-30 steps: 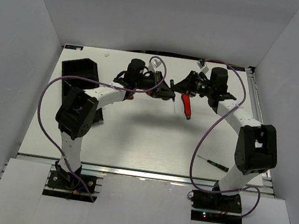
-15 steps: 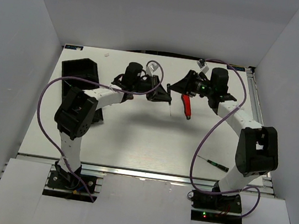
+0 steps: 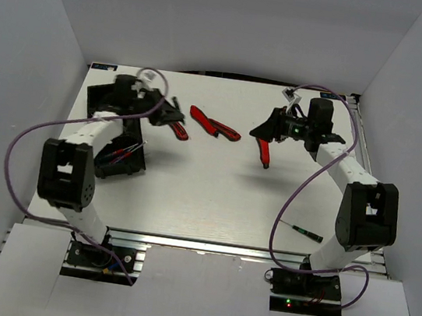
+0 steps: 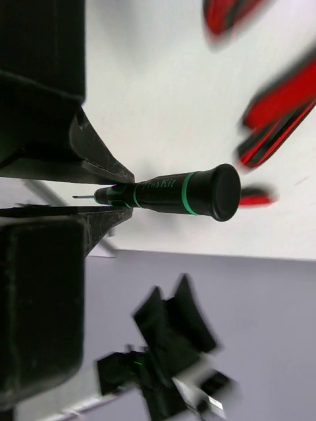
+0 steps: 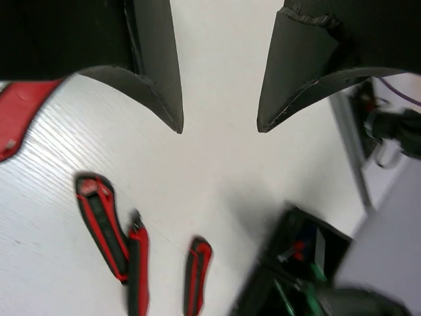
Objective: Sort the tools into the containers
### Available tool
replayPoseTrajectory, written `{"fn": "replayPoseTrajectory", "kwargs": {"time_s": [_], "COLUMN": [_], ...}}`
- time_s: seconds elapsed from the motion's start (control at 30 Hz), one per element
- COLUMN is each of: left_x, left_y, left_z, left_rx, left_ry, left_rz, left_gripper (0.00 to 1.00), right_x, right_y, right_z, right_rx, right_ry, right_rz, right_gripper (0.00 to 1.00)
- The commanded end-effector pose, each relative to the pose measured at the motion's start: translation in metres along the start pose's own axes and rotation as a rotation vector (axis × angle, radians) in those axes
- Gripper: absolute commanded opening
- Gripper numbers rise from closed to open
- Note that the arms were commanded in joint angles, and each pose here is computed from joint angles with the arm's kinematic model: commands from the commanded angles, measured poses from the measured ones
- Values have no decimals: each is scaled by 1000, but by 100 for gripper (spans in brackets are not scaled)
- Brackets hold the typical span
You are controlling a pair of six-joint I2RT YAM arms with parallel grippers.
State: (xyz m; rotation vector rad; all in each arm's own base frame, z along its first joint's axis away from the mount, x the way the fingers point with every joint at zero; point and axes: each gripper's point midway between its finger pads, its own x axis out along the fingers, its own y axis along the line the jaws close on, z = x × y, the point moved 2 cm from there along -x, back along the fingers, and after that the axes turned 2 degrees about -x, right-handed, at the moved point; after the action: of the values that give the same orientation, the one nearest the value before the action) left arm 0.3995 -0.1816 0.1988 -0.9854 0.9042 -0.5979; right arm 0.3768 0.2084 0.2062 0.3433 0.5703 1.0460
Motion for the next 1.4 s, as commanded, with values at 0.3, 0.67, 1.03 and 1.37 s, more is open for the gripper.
{"fn": "replayPoseTrajectory", "kwargs": {"time_s": [0.3,0.67,1.03,1.37], "left_x": [-144,-151,-158,-166], "left_y": [121,167,165,95], "left_z": [93,119,128,125], "left_rx": [-393,-468,-468,-276], "left_ry": [-431,-469,-508,-515], "left_rz": [415,535,540,318], "left_gripper": [0,11,67,69], "right_x": [-25,-34,-43,-77], "right_y": [-18,-25,-27,-10], "right_z": [-13,-18,-29,-90], "right_rx": [-240,-292,-401,-645], "right_ry": [105,137,193,545], "right_rz": [-79,-152,-160,124], "right_gripper": [56,58,60,77]}}
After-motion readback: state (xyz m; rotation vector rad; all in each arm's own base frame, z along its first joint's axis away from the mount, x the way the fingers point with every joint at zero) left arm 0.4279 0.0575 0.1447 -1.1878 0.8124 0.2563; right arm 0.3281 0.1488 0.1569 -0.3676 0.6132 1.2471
